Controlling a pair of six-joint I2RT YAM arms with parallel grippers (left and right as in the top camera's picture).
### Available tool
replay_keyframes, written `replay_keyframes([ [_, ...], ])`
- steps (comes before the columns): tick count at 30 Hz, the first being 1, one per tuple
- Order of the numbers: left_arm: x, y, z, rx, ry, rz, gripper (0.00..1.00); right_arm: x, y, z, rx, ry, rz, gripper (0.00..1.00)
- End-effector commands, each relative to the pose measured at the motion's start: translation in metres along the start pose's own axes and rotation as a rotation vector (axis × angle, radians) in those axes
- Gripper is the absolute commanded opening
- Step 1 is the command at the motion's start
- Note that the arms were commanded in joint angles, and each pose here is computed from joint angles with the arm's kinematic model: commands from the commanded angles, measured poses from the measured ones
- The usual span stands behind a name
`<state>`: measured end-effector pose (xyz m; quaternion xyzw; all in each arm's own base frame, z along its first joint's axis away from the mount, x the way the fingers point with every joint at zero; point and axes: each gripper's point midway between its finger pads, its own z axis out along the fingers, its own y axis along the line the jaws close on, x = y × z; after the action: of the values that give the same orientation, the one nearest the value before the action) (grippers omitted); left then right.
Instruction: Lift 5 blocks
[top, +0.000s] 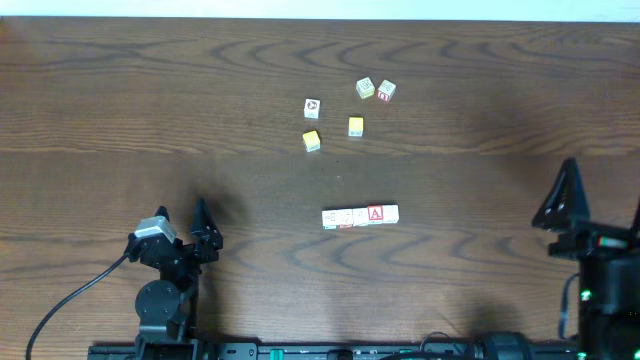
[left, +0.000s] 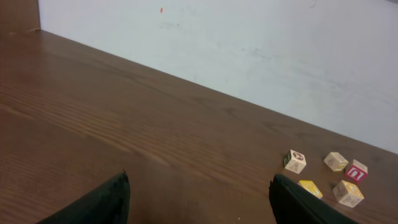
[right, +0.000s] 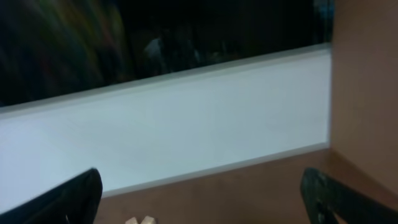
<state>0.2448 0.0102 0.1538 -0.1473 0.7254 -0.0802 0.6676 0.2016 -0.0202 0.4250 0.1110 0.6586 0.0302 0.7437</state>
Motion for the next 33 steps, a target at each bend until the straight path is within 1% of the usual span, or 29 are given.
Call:
replay_keyframes([
  [1, 0.014, 0.008, 0.0, -0.032, 0.046, 0.005, 0.72, 0.034, 0.01, -0.002, -0.095, -0.005, -0.006, 0.99],
  [7, 0.014, 0.008, 0.0, -0.032, 0.046, 0.005, 0.72, 0.073, 0.005, -0.004, -0.134, -0.124, 0.006, 0.99],
  [14, 0.014, 0.008, 0.0, -0.032, 0.046, 0.005, 0.72, 0.122, -0.008, -0.002, -0.123, -0.14, 0.005, 0.99],
  [24, 0.014, 0.008, 0.0, -0.032, 0.046, 0.005, 0.72, 0.181, -0.017, 0.01, -0.103, -0.033, -0.126, 0.99],
  [29, 0.014, 0.008, 0.0, -0.032, 0.046, 0.005, 0.72, 0.233, -0.026, 0.015, -0.091, 0.073, -0.126, 0.99],
  [33, 0.014, 0.008, 0.0, -0.032, 0.046, 0.005, 0.72, 0.252, -0.03, 0.015, -0.083, 0.12, -0.129, 0.99],
])
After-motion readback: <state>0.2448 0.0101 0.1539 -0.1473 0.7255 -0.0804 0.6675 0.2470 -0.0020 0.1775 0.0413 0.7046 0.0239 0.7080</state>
